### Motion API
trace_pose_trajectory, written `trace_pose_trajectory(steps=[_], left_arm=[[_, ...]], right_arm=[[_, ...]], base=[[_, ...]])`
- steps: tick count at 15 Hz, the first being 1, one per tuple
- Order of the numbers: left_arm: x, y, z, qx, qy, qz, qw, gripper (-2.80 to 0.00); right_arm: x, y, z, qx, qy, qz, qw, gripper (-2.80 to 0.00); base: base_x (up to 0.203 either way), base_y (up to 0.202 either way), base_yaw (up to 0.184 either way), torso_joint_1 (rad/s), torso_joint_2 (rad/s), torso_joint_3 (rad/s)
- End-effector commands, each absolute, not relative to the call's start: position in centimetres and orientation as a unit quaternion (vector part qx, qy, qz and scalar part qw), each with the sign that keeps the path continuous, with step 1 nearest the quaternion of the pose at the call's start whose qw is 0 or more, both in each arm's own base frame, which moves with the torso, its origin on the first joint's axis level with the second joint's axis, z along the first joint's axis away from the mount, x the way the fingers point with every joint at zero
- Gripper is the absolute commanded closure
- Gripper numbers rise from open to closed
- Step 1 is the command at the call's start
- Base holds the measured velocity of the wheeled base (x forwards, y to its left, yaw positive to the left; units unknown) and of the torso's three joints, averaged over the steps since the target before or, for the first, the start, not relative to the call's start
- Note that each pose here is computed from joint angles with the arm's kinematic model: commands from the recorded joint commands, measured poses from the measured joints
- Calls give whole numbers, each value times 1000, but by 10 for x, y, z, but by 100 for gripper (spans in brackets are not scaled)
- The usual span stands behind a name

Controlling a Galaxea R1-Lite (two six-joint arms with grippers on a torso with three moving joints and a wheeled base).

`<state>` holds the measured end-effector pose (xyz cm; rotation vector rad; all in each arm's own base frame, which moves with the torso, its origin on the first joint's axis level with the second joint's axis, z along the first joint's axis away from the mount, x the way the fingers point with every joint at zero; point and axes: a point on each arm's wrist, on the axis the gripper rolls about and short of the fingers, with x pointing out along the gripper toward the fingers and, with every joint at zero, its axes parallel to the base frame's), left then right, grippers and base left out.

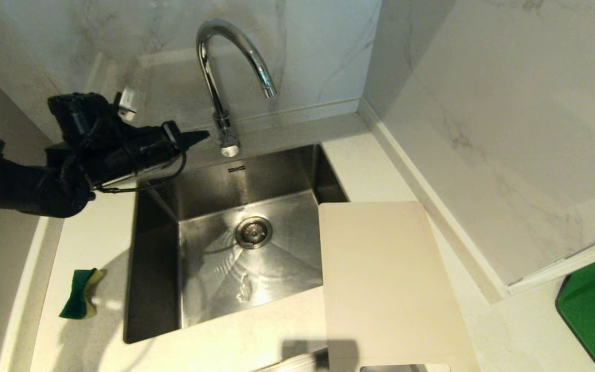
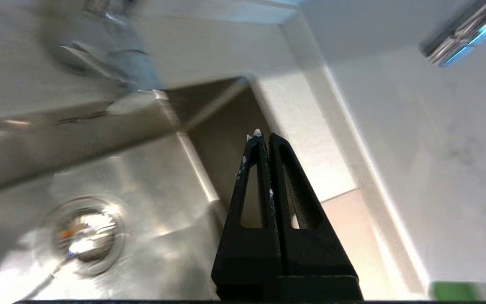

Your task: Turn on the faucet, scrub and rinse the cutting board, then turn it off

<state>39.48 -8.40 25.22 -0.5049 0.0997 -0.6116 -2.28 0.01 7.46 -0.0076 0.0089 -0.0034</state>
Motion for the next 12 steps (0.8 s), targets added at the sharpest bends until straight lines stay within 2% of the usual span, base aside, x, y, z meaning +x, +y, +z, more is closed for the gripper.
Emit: trace_pose_trajectory(steps=[1,4,6,9,12], left_arm=[[360,-42,285,-206,10,-258,944,0],[340,8,303,-134,-7,-166,977,0],[325,22,321,-91,-23,-86,992,0],[301,29,344,-59,-28,19,998,0],[263,25,364,-46,-53,39,997,0]], right_arm=[[-23,0,75,-4,5,-2,1000,0],[-23,0,75,-3,5,-2,1000,0],[-23,0,75,-3,5,-2,1000,0],[-23,0,75,-3,5,-2,1000,0],[-23,0,75,-3,5,-2,1000,0]], base=[[0,0,0,0,0,0],[0,0,0,0,0,0],[0,0,0,0,0,0],[0,0,0,0,0,0],[0,0,0,0,0,0]])
